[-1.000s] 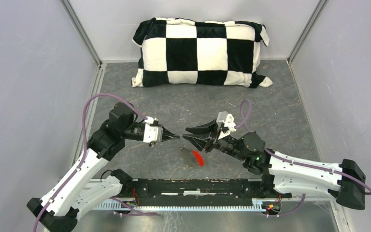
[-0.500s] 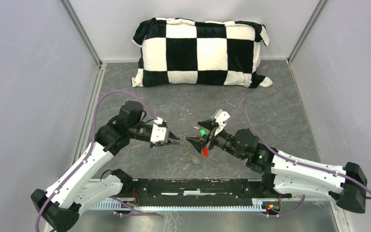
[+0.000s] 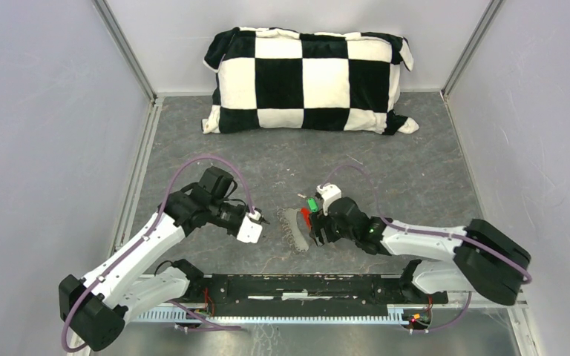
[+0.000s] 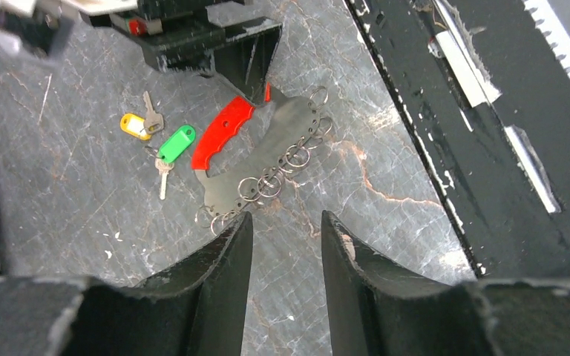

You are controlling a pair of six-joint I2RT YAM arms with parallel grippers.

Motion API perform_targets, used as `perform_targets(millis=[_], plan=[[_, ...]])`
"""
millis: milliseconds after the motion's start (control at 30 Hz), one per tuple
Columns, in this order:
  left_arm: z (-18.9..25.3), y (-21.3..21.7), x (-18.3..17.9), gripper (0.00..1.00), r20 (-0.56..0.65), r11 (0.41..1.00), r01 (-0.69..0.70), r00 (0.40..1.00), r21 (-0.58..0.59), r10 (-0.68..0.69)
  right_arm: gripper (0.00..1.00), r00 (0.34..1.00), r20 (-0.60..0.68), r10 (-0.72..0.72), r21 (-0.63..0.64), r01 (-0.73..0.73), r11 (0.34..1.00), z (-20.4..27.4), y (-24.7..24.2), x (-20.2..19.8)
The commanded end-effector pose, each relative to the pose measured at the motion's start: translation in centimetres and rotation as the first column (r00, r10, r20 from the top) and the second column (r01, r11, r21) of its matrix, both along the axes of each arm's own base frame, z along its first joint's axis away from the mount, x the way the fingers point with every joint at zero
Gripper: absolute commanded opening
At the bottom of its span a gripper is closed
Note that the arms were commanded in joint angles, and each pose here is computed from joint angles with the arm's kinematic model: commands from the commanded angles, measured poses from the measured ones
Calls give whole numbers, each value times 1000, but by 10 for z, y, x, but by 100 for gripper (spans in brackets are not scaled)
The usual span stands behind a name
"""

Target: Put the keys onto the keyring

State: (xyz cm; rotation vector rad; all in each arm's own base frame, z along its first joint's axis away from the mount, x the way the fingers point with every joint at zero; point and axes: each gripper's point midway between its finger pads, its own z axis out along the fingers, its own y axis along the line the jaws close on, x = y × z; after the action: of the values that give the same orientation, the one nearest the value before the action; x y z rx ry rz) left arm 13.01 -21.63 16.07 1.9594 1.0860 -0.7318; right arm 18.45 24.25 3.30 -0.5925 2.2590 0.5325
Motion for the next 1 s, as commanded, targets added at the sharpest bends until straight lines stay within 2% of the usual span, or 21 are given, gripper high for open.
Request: perform_targets(millis=[0,167,333,467,533,567,700,800,833,967], plan=[[7,1,3,46,106,998,56,993,-9,-54,78,1000,20,19,7,-19,1000,10,24,18],[15,3,0,47,142,998,59,988,-30,-54,66,1000,-1,20,-36,-20,999,-7,26,18],[19,4,0,48,149,998,43,988,-35,-37,48,999,-11,52,-105,-53,993,-24,35,11],[20,7,-1,49,162,999,35,986,-35,-29,22,997,8,75,-184,-72,980,-31,39,10],[20,8,-1,49,173,999,36,985,-37,-29,4,997,39,70,-190,-62,980,-22,41,15],[20,8,-1,49,177,999,36,984,-37,-29,0,996,62,69,-174,-58,983,-13,44,17],[17,11,-1,53,191,999,35,981,-29,-29,0,982,173,75,-62,-65,996,35,58,27],[7,15,-1,54,212,999,32,977,-6,-30,0,976,195,92,13,-97,995,58,67,24],[4,17,-2,54,212,1000,29,977,0,-28,4,976,192,103,28,-110,994,61,70,22],[-18,23,-3,57,176,999,13,984,53,-22,31,977,151,153,111,-170,979,61,77,4]])
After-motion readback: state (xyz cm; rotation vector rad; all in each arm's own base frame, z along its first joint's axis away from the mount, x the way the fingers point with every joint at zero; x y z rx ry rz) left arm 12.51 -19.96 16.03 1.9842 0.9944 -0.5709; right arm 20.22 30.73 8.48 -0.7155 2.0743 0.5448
